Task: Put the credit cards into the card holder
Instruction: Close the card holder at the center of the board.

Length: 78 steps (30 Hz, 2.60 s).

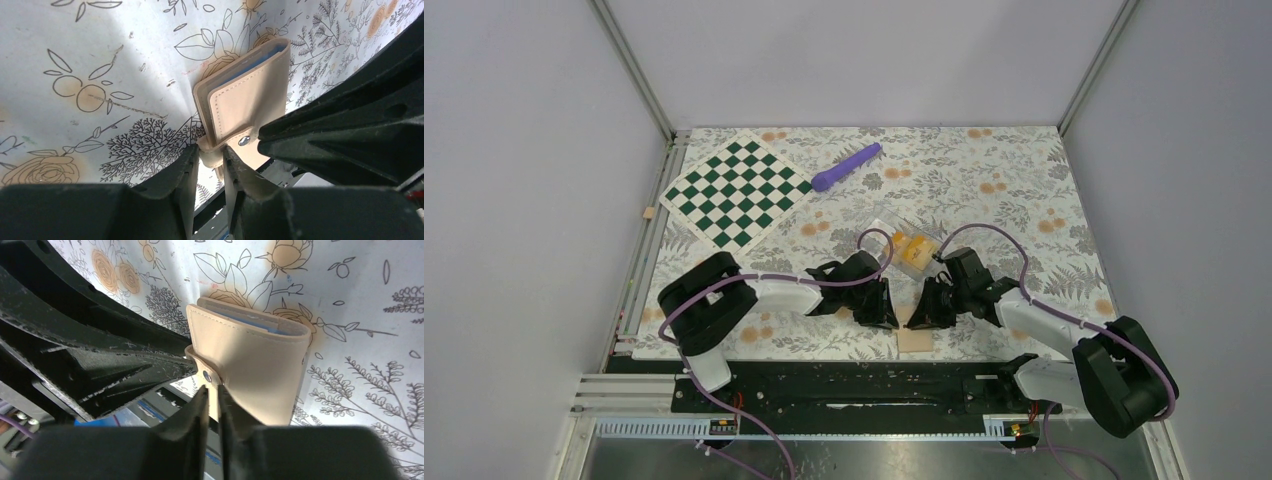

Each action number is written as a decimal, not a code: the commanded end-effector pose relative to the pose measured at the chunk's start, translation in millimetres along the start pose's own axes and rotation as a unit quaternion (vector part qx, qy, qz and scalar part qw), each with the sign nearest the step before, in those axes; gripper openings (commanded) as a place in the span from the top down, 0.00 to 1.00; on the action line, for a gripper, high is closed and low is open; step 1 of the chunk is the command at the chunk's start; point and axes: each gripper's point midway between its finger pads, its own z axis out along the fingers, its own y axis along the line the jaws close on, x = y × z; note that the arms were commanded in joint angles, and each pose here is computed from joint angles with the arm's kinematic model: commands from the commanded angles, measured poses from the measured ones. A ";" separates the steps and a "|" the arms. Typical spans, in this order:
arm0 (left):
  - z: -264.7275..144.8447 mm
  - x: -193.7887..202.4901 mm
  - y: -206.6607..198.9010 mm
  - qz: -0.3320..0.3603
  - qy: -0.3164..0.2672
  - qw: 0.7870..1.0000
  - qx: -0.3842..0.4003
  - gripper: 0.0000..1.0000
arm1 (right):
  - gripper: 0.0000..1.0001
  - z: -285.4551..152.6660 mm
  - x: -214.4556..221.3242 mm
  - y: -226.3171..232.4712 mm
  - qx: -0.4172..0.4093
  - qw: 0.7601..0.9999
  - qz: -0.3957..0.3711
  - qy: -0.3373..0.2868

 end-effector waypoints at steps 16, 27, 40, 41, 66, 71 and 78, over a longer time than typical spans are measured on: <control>3.9 -7.7 -15.7 0.030 -0.002 1.000 0.008 0.80 | 0.60 10.3 0.6 -11.6 0.021 1.000 -0.002 0.015; 5.4 -4.5 -15.5 0.036 0.004 0.999 0.004 0.81 | 0.76 13.0 -0.5 -14.5 0.024 1.000 -0.001 0.012; -7.2 -9.5 -17.8 0.043 -0.011 0.999 -0.007 0.70 | 1.00 11.0 1.7 -12.5 0.019 1.000 -0.005 0.016; -8.8 -10.1 -18.6 0.046 -0.012 0.999 -0.009 0.68 | 1.00 10.9 1.9 -12.4 0.018 1.000 -0.005 0.017; 4.6 -8.0 -10.0 0.058 0.012 0.998 -0.034 0.68 | 0.91 10.8 -4.9 -15.5 0.036 0.999 -0.014 0.010; 7.5 -7.8 -8.6 0.055 0.013 0.998 -0.037 0.69 | 0.75 7.6 -4.3 -13.4 0.034 0.999 -0.016 0.010; 7.8 -6.1 -4.8 0.052 0.014 0.998 -0.042 0.71 | 0.79 -0.5 -5.4 -13.5 0.043 0.999 -0.023 0.000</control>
